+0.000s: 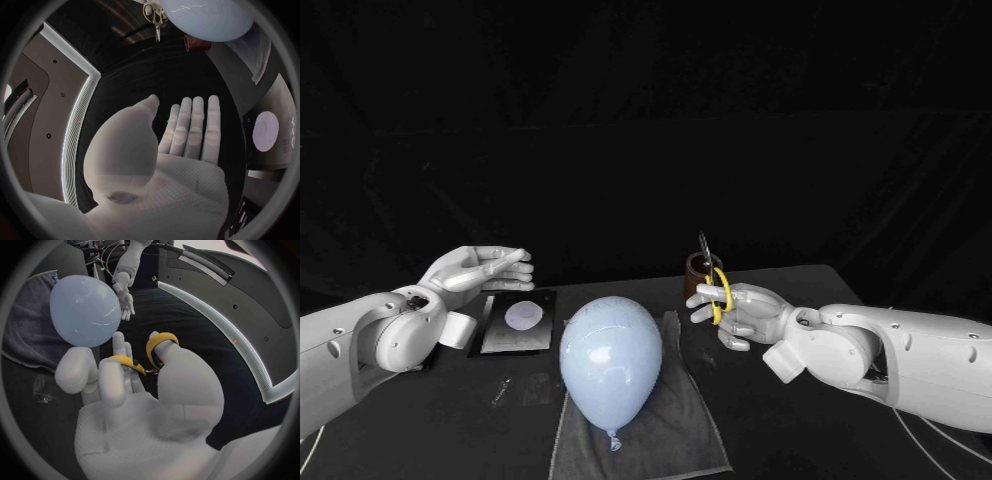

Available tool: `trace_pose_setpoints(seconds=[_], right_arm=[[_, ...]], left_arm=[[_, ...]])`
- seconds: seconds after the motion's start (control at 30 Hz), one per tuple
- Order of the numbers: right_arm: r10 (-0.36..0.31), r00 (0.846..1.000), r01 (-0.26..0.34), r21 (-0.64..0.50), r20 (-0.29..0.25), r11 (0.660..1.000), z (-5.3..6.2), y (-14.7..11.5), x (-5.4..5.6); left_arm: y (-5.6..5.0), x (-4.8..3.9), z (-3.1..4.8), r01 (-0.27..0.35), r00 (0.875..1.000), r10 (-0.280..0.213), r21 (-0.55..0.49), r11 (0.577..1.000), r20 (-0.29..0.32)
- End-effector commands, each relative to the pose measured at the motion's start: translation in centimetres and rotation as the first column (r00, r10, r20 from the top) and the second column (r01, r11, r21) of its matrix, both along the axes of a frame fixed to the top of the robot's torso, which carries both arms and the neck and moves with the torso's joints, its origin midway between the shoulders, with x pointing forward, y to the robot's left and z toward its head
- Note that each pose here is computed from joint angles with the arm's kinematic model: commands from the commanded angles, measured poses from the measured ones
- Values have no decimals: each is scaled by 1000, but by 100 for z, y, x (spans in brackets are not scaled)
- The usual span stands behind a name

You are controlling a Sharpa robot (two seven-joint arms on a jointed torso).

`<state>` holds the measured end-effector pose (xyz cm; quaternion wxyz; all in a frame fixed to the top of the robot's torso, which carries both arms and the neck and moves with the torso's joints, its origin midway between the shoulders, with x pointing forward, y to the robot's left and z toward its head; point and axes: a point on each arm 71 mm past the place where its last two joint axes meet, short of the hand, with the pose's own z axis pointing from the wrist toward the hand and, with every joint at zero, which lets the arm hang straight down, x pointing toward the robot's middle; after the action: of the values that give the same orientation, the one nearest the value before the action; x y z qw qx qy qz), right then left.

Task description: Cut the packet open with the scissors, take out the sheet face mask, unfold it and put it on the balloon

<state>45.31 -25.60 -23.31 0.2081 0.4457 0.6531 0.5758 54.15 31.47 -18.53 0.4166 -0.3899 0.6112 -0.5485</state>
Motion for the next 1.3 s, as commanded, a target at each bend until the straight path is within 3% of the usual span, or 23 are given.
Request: trace_pose_setpoints(seconds=[0.03, 0.6, 0.93, 1.3], right_arm=[[7, 1000, -7, 26, -9, 1000, 4, 0, -4], [23, 1000, -22, 23, -11, 999, -9, -9, -1], [43, 999, -43, 20, -11, 999, -13, 3, -7], [46, 999, -46, 3, 3, 999, -18, 4, 8]], left_arm=[[-9, 1, 10, 5, 1000, -5, -2, 1000, 16], [20, 3, -1, -3, 1000, 3, 11, 1000, 13], [97, 10, -25, 0, 999, -8, 174, 985, 46], [218, 27, -8, -68, 985, -2, 396, 916, 175]])
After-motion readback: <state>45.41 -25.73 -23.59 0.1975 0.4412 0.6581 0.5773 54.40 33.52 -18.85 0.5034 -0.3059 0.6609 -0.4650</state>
